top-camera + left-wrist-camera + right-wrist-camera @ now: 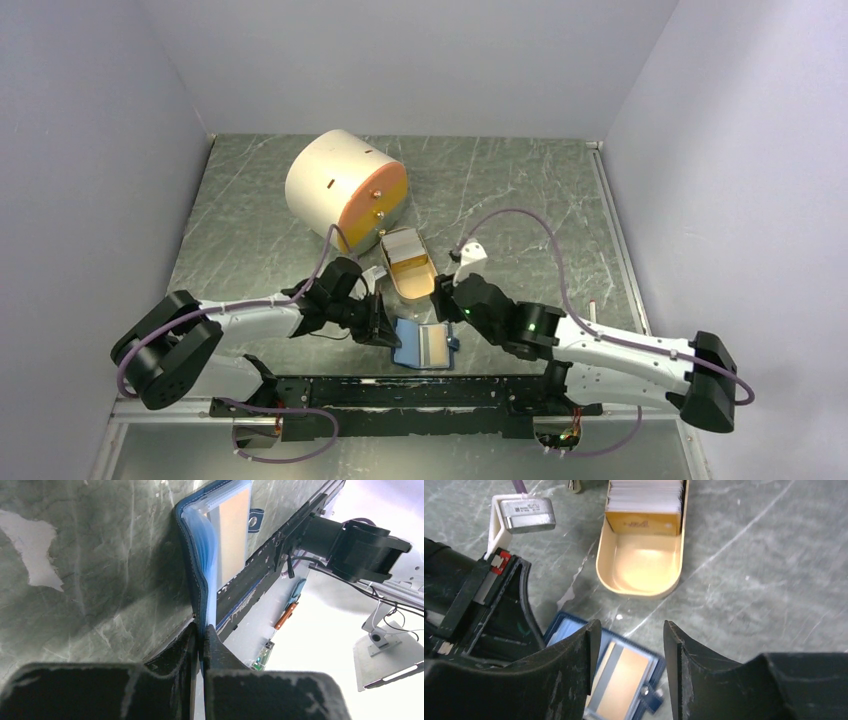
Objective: Put the credit cards into the card holder
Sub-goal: Turn over the card slot in the card holder, then pick up the credit card from the storage box.
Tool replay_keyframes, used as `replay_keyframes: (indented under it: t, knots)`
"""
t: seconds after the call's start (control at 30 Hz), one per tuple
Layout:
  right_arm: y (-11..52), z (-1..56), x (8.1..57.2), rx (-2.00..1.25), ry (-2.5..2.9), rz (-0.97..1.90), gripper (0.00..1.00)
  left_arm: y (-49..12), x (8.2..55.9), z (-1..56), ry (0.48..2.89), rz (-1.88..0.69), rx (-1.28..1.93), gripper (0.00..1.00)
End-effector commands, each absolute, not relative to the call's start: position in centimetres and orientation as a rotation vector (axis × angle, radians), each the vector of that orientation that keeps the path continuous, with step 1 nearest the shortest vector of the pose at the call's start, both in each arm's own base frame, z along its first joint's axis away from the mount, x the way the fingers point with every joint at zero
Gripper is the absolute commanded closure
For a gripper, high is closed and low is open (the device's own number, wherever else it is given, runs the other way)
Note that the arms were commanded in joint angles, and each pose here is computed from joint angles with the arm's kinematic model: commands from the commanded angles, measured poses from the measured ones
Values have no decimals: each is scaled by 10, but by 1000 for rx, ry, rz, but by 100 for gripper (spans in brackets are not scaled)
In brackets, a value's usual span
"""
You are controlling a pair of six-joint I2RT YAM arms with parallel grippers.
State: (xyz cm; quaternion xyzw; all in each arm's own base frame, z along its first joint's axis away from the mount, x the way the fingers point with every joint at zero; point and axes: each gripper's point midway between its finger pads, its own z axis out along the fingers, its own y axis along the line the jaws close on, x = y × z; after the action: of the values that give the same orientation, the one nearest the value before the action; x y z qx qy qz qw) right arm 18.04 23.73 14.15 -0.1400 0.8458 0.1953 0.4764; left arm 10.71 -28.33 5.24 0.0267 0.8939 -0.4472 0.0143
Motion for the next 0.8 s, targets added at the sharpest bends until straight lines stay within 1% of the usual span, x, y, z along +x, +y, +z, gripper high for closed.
replay_keyframes:
  t: [0.0, 0.2, 0.33, 0.5, 0.6, 0.77]
  knots:
    - [249, 157, 207, -586, 1934, 295, 46, -279, 109, 53, 2759, -1407, 56, 91]
    - [277, 157, 230, -862, 1826, 232, 44, -271, 110, 49, 2752, -1411, 16, 89]
    - [283, 151, 247, -1031, 1710, 144, 42, -269, 109, 47, 2745, -1427, -6, 89]
    - [292, 149, 260, -1252, 1528, 137, 39, -264, 107, 40, 2766, -1410, -32, 88]
    - [295, 141, 267, -1364, 1437, 99, 39, -263, 106, 39, 2762, -1425, -24, 88]
    - [304, 119, 273, -1532, 1338, 113, 39, -264, 105, 42, 2747, -1448, -18, 87]
